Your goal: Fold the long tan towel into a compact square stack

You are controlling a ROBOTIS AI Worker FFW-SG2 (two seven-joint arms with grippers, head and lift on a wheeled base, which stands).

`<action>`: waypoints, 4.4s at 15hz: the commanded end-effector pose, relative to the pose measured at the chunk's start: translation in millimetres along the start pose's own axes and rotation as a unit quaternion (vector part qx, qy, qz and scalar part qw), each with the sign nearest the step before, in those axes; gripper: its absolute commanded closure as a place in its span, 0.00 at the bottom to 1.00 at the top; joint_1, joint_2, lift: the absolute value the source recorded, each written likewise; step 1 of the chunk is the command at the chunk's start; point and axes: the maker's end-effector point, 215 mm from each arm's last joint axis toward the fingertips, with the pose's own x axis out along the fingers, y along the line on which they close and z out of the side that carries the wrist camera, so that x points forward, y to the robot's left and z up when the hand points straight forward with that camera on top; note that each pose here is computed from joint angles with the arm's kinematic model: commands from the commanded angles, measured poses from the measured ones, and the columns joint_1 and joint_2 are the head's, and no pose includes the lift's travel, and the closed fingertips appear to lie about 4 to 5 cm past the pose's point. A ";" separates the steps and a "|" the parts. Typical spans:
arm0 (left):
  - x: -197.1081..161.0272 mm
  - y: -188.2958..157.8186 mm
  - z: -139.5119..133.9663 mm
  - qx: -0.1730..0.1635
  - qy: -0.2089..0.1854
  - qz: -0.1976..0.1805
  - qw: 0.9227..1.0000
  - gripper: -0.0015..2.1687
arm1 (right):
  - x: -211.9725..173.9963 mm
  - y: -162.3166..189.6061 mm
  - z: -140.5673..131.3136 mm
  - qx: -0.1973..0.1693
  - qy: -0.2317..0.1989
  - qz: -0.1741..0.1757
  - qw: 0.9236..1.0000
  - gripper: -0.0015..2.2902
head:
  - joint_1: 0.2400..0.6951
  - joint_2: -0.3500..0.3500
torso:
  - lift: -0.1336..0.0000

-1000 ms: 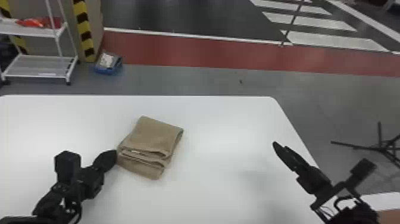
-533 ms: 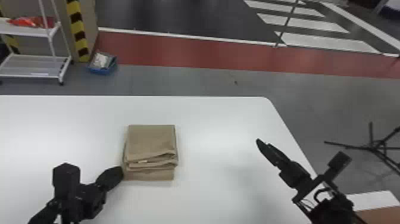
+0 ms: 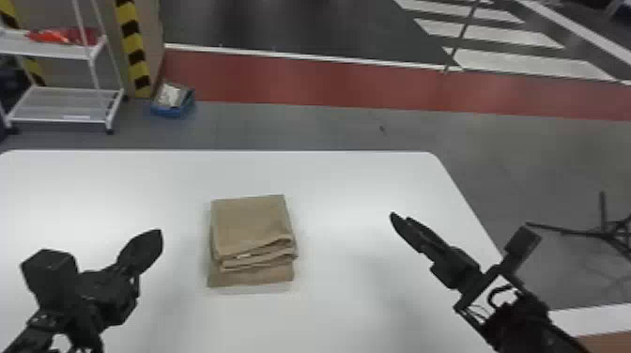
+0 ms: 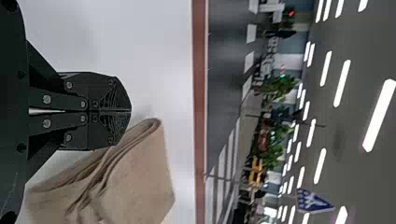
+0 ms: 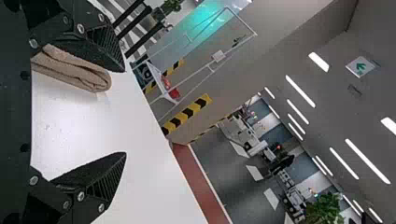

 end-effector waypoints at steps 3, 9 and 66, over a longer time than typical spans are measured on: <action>-25.0 53.3 61.6 -0.005 -0.070 0.051 0.996 0.81 | 84.1 68.2 -32.6 -0.101 0.061 0.040 0.992 0.88 | 1.00 0.42 | 0.58; 5.4 22.1 72.7 -0.035 -0.082 0.005 0.996 0.73 | 145.6 81.8 -84.6 -0.153 0.123 0.020 0.980 0.89 | 1.00 0.67 | 0.58; -153.5 2.3 102.5 0.040 -0.132 0.125 0.983 0.02 | -62.2 198.0 -51.8 -0.262 -0.046 -0.075 0.961 0.03 | 1.00 0.73 | 0.58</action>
